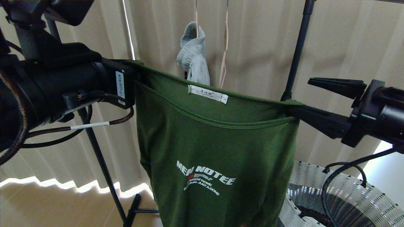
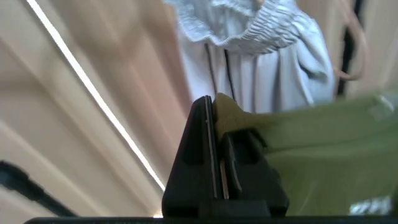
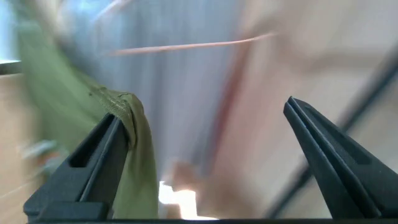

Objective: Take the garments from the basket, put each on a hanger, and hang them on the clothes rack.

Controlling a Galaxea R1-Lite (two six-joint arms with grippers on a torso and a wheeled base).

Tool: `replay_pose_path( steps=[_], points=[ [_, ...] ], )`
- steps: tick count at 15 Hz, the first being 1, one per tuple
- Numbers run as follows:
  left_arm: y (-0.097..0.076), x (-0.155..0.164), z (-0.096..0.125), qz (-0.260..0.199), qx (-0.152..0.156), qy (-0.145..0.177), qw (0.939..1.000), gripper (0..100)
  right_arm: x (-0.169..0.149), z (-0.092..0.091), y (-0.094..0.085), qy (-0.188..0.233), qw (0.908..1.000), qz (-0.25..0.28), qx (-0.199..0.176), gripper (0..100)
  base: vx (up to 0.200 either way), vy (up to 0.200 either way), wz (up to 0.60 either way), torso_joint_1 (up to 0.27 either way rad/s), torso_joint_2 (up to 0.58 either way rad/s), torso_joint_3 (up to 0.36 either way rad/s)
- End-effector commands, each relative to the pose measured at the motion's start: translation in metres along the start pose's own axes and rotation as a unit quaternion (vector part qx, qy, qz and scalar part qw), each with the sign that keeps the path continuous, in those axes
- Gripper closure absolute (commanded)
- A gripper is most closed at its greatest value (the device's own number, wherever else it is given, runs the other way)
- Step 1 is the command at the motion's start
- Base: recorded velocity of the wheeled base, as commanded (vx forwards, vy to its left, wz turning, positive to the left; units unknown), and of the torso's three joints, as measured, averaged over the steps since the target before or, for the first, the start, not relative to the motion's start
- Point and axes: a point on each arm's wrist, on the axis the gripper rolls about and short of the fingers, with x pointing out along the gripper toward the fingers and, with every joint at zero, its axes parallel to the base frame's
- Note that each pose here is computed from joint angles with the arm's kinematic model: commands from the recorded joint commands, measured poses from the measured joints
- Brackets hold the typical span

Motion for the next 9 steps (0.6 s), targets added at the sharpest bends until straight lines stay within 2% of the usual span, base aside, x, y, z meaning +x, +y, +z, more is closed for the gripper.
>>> replay_pose_path(
  steps=[1, 4, 9],
  points=[
    [-0.0014, 0.0146, -0.0039, 0.02, 0.001, 0.007, 0.9998, 100, -0.0186, 0.0023, 0.0072, -0.016, 0.9995, 0.025, 0.006, 0, 0.0, 0.0, 0.0, 0.0, 0.0, 0.0],
    [0.0017, 0.0157, -0.0053, 0.028, 0.001, 0.009, 0.9996, 100, -0.0222, 0.0045, 0.0081, -0.022, 0.9991, 0.027, 0.024, 0, 0.0, 0.0, 0.0, 0.0, 0.0, 0.0],
    [0.0029, 0.0104, -0.0101, 0.028, 0.005, 0.016, 0.9995, 100, -0.0245, 0.0005, 0.0066, -0.014, 0.9993, 0.016, 0.032, 0, 0.0, 0.0, 0.0, 0.0, 0.0, 0.0]
  ],
)
